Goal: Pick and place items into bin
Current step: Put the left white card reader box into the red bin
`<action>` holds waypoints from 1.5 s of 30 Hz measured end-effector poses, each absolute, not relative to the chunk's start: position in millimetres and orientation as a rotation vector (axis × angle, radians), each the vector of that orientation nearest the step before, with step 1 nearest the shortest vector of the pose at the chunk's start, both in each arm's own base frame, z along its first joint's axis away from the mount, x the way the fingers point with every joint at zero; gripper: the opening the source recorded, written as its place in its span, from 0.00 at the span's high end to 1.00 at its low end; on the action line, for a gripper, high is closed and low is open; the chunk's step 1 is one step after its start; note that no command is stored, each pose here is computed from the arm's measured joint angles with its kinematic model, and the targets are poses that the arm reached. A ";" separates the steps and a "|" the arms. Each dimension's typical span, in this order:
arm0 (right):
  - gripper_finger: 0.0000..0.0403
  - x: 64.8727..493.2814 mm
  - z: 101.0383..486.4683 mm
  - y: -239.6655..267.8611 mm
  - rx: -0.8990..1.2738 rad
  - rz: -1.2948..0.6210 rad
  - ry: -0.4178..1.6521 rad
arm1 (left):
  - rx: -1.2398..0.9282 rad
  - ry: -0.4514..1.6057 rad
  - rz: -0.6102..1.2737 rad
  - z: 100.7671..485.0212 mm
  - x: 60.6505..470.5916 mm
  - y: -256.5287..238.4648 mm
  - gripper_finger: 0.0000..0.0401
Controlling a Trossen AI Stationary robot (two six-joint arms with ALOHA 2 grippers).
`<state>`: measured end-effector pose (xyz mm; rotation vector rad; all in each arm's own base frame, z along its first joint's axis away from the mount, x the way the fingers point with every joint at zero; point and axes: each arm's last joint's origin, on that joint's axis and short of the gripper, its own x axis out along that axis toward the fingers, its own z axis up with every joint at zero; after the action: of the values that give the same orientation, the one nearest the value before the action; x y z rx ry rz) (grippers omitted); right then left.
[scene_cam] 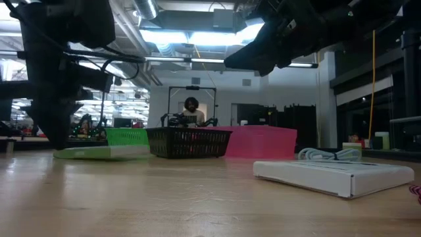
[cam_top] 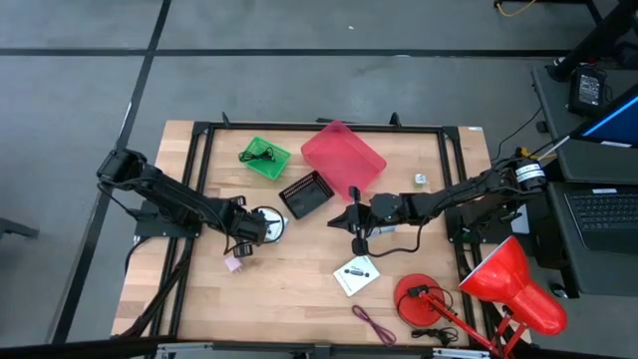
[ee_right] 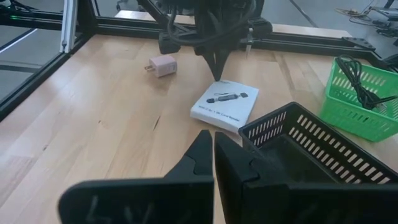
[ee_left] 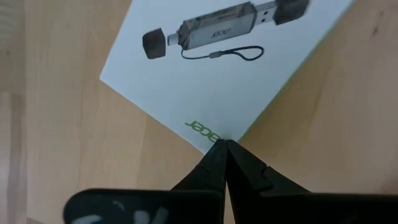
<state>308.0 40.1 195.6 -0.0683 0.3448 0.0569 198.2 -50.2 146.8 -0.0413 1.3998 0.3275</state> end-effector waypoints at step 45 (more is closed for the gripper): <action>0.63 416.6 181.9 63.7 -0.606 0.073 0.564 | 0.190 1.468 0.141 144.0 201.3 -35.7 0.99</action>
<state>416.6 63.7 181.9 -0.6058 0.5644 0.0727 201.3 -35.7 144.0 0.1901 1.4677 0.1409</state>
